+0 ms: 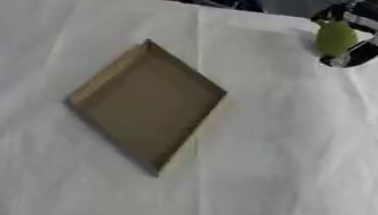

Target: Pick up objects on the table and place them in the box.

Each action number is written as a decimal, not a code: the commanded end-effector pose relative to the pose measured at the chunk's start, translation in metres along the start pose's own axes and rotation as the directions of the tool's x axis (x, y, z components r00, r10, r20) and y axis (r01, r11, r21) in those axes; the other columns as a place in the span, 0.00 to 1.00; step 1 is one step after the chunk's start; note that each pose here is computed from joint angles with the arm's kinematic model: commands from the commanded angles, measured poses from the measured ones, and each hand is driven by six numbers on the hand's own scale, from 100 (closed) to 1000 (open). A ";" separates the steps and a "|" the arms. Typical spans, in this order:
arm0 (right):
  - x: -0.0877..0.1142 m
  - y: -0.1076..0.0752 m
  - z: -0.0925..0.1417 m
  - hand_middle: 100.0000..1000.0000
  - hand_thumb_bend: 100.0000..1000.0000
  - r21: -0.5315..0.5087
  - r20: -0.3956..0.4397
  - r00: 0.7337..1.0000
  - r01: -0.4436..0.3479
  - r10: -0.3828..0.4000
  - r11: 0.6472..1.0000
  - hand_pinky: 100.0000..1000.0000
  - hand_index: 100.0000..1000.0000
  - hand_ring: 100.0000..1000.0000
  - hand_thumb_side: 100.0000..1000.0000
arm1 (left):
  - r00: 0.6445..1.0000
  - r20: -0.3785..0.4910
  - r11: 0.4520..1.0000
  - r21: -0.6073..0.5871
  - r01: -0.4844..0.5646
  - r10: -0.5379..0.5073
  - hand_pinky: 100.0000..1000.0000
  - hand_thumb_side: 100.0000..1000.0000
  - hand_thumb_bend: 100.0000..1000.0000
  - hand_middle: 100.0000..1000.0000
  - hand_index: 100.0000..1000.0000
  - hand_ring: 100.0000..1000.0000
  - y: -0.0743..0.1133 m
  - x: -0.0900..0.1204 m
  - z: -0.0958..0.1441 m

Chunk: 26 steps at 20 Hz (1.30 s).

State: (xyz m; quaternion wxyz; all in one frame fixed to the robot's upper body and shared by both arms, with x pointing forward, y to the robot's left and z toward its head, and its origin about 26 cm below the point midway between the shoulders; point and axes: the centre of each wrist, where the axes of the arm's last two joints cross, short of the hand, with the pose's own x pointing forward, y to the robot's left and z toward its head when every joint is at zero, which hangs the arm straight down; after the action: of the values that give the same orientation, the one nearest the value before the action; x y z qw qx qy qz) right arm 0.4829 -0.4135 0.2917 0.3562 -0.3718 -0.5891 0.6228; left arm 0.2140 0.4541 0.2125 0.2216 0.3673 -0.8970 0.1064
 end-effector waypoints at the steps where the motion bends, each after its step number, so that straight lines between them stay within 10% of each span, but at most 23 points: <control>1: -0.005 -0.026 0.011 0.87 0.29 -0.068 -0.040 0.999 -0.031 0.028 0.997 0.86 0.91 0.92 0.00 | 0.999 0.036 1.000 -0.006 0.011 -0.011 0.46 0.52 0.00 0.56 0.76 0.55 0.004 0.007 -0.007; 26: -0.031 -0.058 0.057 0.88 0.31 -0.270 -0.423 0.903 -0.048 -0.074 0.962 0.85 0.91 0.94 0.00 | 0.999 0.028 0.999 -0.029 0.015 -0.014 0.45 0.52 0.00 0.56 0.76 0.54 0.012 -0.009 0.002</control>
State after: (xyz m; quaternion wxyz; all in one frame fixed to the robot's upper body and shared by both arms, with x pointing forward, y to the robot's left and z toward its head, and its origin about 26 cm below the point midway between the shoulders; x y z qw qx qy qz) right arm 0.4608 -0.4500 0.3277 0.4369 -0.5126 -0.5801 0.4581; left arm 0.2142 0.4632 0.1990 0.2271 0.3644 -0.8980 0.0966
